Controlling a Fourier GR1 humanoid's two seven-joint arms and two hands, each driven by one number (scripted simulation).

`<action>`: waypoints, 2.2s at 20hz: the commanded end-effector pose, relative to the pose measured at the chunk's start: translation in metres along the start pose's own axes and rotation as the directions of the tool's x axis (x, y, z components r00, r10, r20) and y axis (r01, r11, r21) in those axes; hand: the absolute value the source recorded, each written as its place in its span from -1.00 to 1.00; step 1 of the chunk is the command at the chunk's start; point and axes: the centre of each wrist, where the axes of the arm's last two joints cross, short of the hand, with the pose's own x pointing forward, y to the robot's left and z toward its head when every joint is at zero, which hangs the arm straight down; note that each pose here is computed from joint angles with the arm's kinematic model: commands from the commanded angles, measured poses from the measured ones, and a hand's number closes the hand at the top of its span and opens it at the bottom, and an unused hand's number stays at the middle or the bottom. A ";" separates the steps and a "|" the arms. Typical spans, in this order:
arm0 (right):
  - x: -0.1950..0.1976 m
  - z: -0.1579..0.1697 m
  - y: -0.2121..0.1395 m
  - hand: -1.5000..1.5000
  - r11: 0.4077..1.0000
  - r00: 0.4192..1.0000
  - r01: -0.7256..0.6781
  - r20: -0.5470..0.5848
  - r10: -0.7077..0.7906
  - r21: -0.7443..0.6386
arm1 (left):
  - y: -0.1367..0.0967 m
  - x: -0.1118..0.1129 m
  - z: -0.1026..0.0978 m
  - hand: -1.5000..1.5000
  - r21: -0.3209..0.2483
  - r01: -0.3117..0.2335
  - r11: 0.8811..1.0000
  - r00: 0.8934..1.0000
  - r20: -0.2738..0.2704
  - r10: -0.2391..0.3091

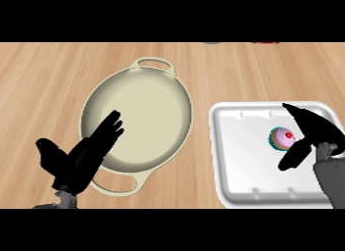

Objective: Pick the cupcake from the tray and place it in the pot

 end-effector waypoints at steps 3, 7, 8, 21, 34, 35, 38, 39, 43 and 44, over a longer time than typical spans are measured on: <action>-0.018 -0.022 0.012 -1.00 1.000 1.000 -0.011 0.003 0.011 0.013 | 0.001 -0.003 0.012 0.00 0.002 -0.001 1.000 1.000 0.009 0.001; 0.006 -0.015 0.020 1.00 0.998 0.999 0.020 0.043 -0.022 0.053 | 0.020 0.013 0.008 0.00 0.015 0.018 1.000 1.000 0.013 -0.018; 0.024 -0.018 0.004 1.00 0.997 0.992 0.041 0.115 -0.049 0.072 | 0.008 -0.007 0.001 0.00 0.001 0.002 1.000 1.000 0.011 -0.002; 0.073 0.077 0.127 1.00 0.999 0.972 0.034 0.234 -0.037 0.017 | 0.009 0.002 -0.005 0.00 0.023 -0.005 1.000 1.000 0.008 0.005; 0.106 0.203 0.167 1.00 0.973 0.985 0.002 0.167 0.038 -0.231 | 0.001 -0.002 -0.004 0.00 0.021 -0.001 1.000 1.000 -0.008 0.001; 0.117 0.207 0.169 1.00 0.946 0.986 0.015 0.162 0.039 -0.323 | 0.010 -0.006 0.009 0.00 0.006 -0.001 1.000 1.000 -0.002 0.001; 0.107 0.227 0.137 1.00 0.904 0.988 0.056 0.153 0.011 -0.425 | 0.008 0.003 -0.006 0.00 0.024 -0.010 1.000 1.000 -0.019 0.011; 0.103 0.232 0.133 1.00 0.893 0.983 0.095 0.184 -0.014 -0.440 | 0.000 -0.003 0.005 0.00 0.022 -0.010 1.000 1.000 0.002 0.010; 0.114 0.248 0.115 1.00 0.848 0.948 0.167 0.319 0.002 -0.503 | 0.015 0.004 -0.005 0.00 0.014 -0.008 1.000 1.000 0.010 0.008; 0.115 0.248 0.107 1.00 0.833 0.935 0.199 0.355 -0.004 -0.517 | 0.011 0.005 0.000 0.00 0.011 0.005 1.000 1.000 0.008 -0.005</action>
